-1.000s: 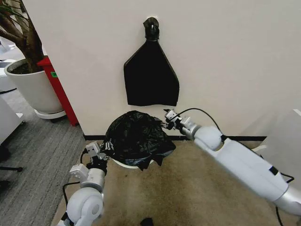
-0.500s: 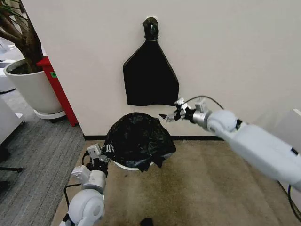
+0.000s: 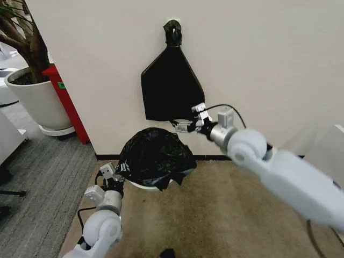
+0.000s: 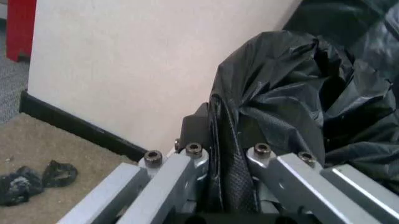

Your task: Place the garbage bag over the trash bin.

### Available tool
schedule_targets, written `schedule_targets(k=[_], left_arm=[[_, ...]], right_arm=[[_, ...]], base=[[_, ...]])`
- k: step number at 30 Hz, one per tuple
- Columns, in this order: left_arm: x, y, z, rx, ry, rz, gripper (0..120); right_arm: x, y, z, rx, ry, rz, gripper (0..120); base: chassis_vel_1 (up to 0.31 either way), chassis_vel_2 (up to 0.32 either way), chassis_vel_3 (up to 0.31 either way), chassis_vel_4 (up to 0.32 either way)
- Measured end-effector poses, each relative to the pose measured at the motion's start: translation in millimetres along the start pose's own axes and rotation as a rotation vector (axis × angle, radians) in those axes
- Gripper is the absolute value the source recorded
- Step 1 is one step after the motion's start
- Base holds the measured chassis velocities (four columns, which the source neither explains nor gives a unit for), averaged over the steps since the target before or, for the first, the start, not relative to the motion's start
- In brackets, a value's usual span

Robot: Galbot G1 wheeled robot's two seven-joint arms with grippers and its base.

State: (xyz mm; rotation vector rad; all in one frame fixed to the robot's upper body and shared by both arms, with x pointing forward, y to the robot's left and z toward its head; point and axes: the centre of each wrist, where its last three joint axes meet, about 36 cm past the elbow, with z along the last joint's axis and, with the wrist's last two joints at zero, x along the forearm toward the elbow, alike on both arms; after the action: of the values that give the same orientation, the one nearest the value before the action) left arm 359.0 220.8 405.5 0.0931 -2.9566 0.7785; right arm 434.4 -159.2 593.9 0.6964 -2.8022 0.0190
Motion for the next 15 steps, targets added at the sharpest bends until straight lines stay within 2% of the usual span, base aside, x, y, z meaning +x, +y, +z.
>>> schedule_targets(k=[5, 7, 15], left_arm=[[-12, -5, 4, 0.041, -0.023, -0.008, 5], [-17, -6, 6, 0.048, -0.028, -0.007, 5], [-25, -5, 5, 0.051, -0.036, -0.008, 5]], right_arm=[[21, 24, 21, -0.066, 0.106, 0.070, 100], [23, 26, 33, -0.107, 0.165, 0.083, 100], [23, 26, 57, -0.184, 0.254, 0.083, 100]], base=[[0.000, 0.000, 0.000, 0.000], [0.000, 0.000, 0.000, 0.000], [0.000, 0.000, 0.000, 0.000]])
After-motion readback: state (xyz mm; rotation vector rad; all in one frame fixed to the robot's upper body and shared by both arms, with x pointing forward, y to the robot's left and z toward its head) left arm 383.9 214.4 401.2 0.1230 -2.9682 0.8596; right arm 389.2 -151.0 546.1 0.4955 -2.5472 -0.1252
